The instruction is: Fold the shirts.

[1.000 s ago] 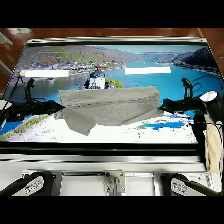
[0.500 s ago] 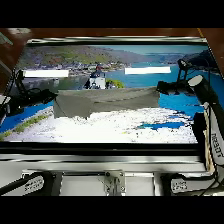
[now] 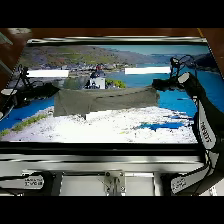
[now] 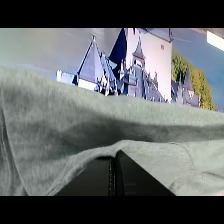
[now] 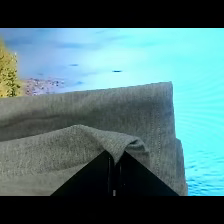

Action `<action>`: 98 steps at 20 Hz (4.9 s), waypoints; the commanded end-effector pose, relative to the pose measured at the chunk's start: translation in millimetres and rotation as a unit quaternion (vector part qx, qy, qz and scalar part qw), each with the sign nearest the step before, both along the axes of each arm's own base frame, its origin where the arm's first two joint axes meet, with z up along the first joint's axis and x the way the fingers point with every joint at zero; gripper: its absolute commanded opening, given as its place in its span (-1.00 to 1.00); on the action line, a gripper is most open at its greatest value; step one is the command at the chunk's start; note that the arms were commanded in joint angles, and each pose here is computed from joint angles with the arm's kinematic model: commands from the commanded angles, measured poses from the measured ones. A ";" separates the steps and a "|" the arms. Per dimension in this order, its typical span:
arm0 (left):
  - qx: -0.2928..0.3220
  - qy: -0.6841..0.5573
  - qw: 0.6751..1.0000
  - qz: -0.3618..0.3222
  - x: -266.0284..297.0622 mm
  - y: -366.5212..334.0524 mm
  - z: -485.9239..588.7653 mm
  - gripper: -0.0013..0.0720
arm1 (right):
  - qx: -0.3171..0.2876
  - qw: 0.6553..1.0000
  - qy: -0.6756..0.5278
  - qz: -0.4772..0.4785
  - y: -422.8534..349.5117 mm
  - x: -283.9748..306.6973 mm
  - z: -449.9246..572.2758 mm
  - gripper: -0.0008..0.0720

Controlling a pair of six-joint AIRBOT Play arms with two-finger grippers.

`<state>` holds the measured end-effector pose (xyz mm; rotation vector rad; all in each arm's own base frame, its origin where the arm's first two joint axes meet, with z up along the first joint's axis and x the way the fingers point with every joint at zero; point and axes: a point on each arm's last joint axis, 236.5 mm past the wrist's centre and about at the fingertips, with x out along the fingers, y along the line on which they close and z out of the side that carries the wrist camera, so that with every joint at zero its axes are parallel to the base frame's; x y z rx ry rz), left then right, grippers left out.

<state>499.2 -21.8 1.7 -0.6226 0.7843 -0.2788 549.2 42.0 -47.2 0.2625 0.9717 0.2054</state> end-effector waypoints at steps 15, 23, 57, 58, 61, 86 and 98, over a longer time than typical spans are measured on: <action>-0.072 0.079 0.994 0.014 3.1 -1.3 -51.2 0.45 | 0.002 0.997 0.078 0.011 0.6 -25.7 -33.7 0.83; -0.129 0.070 0.986 -0.080 -13.6 -7.6 3.2 0.41 | 0.106 0.987 0.095 -0.079 -56.8 -34.6 -6.5 0.89; -0.166 0.120 0.953 -0.225 -123.9 -422.2 -28.9 -0.88 | 0.119 0.992 -0.010 0.034 46.2 -197.1 267.8 -0.81; -0.179 0.135 0.948 -0.225 -135.9 -435.9 -33.4 -0.88 | 0.115 0.993 -0.022 0.032 45.8 -202.5 275.7 -0.81; -0.212 0.164 0.931 -0.247 -161.7 -457.3 -32.5 -0.88 | 0.092 0.995 -0.036 0.014 35.2 -210.6 282.9 -0.81; -0.038 -0.326 0.930 -0.168 -156.6 -74.1 346.3 -0.88 | 0.273 0.960 0.067 0.017 368.2 -91.8 13.5 0.21; -0.032 -0.282 0.945 -0.165 -149.3 -70.2 312.1 -0.88 | -0.040 0.961 0.259 0.091 76.3 -159.2 32.4 0.71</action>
